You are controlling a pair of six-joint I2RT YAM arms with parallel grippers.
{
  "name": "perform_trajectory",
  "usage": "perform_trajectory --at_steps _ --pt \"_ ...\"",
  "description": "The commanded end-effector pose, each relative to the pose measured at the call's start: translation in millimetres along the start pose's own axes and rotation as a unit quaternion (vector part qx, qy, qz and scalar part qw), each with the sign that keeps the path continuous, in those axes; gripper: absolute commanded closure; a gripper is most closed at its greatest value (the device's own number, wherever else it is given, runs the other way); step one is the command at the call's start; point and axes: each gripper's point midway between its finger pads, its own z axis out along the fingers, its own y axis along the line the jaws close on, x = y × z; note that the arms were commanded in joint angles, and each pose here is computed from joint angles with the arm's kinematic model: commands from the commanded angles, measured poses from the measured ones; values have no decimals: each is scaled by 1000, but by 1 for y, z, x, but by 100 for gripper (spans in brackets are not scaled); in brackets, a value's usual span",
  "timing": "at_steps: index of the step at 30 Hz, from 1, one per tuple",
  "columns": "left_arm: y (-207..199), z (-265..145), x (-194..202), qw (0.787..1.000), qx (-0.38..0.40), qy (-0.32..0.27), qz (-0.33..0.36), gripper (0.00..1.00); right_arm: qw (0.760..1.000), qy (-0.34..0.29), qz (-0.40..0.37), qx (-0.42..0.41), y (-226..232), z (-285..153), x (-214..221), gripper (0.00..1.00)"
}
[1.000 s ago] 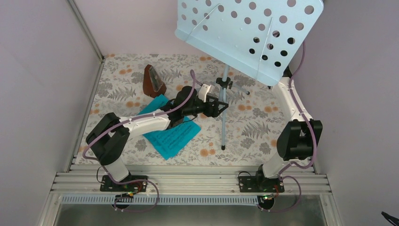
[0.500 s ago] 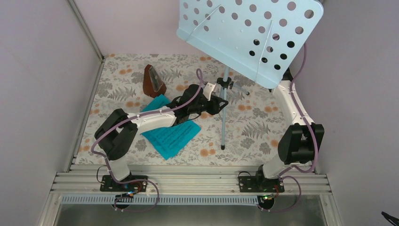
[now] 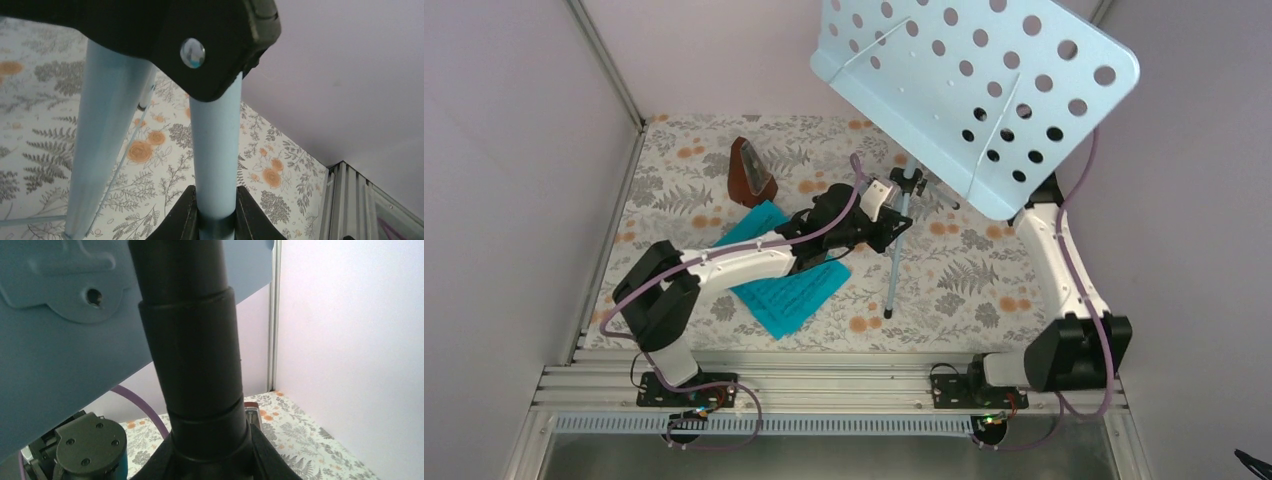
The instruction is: Pack up the instrument practice props
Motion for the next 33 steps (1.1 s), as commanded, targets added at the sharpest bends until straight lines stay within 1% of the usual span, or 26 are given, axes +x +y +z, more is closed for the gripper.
perform_trajectory --at_steps 1,6,11,17,22,26,28,29,30,31,33 --pt "-37 -38 -82 987 7 -127 94 98 1000 -19 -10 11 42 -6 -22 96" --pt "-65 -55 -108 981 36 -153 112 98 999 -11 13 27 46 -7 3 96" --pt "-84 -67 -125 976 45 -174 123 98 999 -6 26 34 49 -6 18 96" --pt "-98 -92 -145 966 40 -215 140 98 999 3 40 34 53 -5 35 96" --pt "-99 -97 -146 962 40 -229 142 98 998 7 46 30 60 -5 44 96" --pt "-90 -87 -134 966 27 -213 142 97 998 -3 48 37 65 -7 44 96" --pt "-76 -82 -120 971 3 -194 139 82 998 -10 47 50 65 -9 41 96" --pt "-69 -79 -111 973 -8 -183 137 76 997 -13 45 57 64 -10 40 96" --pt "-61 -77 -101 976 -19 -171 136 67 997 -15 44 65 63 -11 38 96" --pt "-53 -76 -88 978 -29 -157 133 62 996 -18 42 74 62 -12 37 96" --pt "-44 -76 -71 981 -39 -139 131 56 994 -28 34 96 59 -15 32 96"
